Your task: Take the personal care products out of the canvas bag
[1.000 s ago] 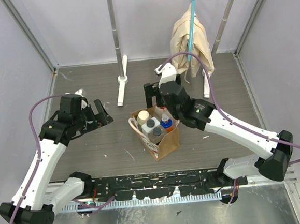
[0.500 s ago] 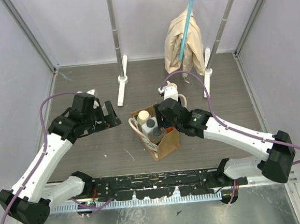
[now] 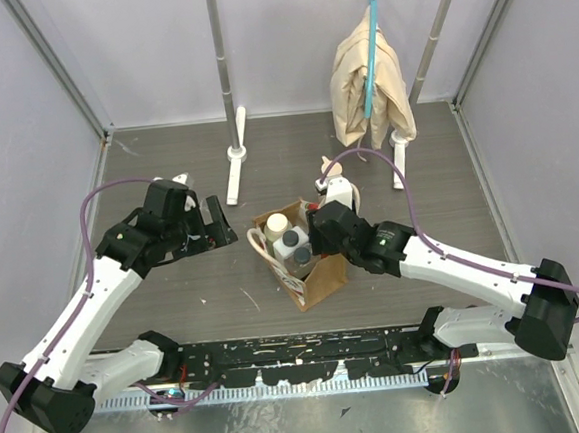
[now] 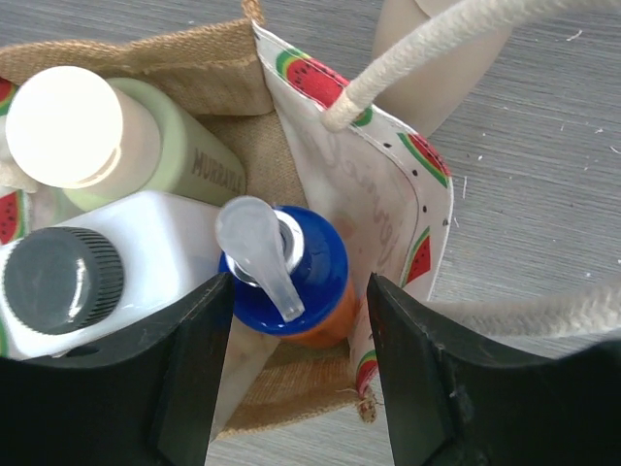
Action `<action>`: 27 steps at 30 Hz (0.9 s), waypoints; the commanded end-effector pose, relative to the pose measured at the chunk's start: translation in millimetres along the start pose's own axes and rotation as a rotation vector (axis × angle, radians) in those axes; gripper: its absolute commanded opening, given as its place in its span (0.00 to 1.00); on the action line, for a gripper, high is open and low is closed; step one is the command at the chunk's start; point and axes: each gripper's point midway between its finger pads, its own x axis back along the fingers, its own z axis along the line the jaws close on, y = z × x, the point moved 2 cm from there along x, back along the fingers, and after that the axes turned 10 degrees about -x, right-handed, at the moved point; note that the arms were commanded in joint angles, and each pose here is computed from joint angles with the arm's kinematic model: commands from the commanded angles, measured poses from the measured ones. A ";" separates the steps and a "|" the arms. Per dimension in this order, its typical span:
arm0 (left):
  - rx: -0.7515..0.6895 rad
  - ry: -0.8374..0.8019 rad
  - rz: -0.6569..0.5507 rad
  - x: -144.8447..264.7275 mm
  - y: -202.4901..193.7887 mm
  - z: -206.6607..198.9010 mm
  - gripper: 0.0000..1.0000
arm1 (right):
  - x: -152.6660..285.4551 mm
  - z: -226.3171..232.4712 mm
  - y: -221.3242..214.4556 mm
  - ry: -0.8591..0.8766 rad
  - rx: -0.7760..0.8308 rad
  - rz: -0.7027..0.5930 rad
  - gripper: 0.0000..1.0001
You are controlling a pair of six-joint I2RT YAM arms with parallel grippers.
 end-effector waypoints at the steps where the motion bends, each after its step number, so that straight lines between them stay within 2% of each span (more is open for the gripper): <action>1: -0.007 -0.010 -0.022 3.0 4.8 -4.1 0.99 | 0.8 6.7 9.0 0.031 -0.034 -0.066 0.63; 17: 0.002 -0.001 -0.011 0.4 -1.6 -2.2 0.99 | -20.6 22.2 29.0 0.017 0.060 -0.135 0.64; 23: 0.002 0.008 -0.005 -1.2 -4.2 0.2 0.99 | -31.1 39.4 30.8 0.034 0.105 -0.073 0.65; 27: 0.005 0.013 0.006 -2.7 -8.0 1.7 0.99 | -41.1 42.4 34.9 0.037 0.059 -0.040 0.66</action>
